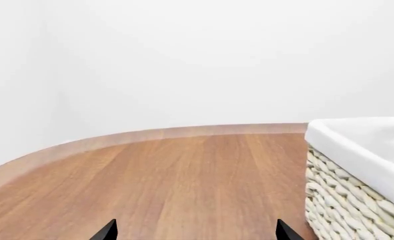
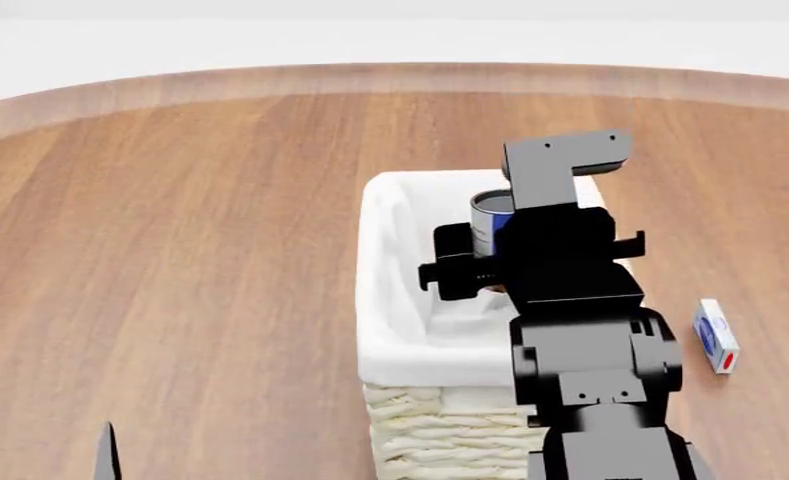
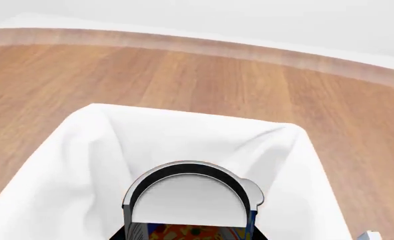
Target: Pick up the alphabet soup and put it in the basket.
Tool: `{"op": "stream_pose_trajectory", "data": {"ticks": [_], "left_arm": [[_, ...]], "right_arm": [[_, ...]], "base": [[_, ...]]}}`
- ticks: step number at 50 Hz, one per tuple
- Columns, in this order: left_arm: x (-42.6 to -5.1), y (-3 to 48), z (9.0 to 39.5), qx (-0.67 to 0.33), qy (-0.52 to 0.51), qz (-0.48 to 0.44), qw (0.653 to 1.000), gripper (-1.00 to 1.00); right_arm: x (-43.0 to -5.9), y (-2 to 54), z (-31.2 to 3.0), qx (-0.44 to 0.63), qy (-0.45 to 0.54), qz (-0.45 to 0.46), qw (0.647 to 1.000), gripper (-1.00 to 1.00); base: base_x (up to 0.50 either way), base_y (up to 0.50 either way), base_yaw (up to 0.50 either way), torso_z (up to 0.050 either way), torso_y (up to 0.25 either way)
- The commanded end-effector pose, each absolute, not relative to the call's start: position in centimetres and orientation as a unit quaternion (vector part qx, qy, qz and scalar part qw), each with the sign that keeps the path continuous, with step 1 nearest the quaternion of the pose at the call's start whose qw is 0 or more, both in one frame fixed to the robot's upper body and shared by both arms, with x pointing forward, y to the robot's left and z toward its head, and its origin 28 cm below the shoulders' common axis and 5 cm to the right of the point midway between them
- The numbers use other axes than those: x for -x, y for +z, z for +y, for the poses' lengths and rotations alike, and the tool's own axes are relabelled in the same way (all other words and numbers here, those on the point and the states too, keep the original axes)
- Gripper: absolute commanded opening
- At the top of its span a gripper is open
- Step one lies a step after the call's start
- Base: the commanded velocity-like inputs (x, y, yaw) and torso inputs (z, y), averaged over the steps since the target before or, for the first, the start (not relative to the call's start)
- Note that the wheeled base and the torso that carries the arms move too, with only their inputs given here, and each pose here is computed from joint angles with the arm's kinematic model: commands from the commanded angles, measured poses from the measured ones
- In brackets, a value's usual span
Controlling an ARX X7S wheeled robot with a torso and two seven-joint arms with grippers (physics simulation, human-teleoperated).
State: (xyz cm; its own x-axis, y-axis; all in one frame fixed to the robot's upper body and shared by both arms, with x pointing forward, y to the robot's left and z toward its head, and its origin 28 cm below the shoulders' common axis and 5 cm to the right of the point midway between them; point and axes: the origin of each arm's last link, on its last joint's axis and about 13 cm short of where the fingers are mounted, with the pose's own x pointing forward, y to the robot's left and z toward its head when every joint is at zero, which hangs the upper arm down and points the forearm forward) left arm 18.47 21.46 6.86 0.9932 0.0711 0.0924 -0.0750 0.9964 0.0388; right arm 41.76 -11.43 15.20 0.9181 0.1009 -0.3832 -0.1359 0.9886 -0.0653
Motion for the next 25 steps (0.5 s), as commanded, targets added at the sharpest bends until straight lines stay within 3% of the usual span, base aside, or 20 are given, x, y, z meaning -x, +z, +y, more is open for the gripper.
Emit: {"op": "stream_pose_trajectory", "data": {"ticks": [1,25], "left_arm": [[-18.5,6.9,21.4,-0.022,0.036,-0.045,0.998,1.0],[-18.5,6.7,21.4,-0.02,0.036,-0.043,0.998,1.0]], "right_arm": [[-41.7,14.9,-11.6,0.046,0.063,0.198,0.977,-1.0],[-41.1,13.3,-11.7,0.043,0.07,0.22,0.972,-1.0]], "base": [[0.0,0.0,0.0,0.0,0.0],[0.0,0.0,0.0,0.0,0.001]]}}
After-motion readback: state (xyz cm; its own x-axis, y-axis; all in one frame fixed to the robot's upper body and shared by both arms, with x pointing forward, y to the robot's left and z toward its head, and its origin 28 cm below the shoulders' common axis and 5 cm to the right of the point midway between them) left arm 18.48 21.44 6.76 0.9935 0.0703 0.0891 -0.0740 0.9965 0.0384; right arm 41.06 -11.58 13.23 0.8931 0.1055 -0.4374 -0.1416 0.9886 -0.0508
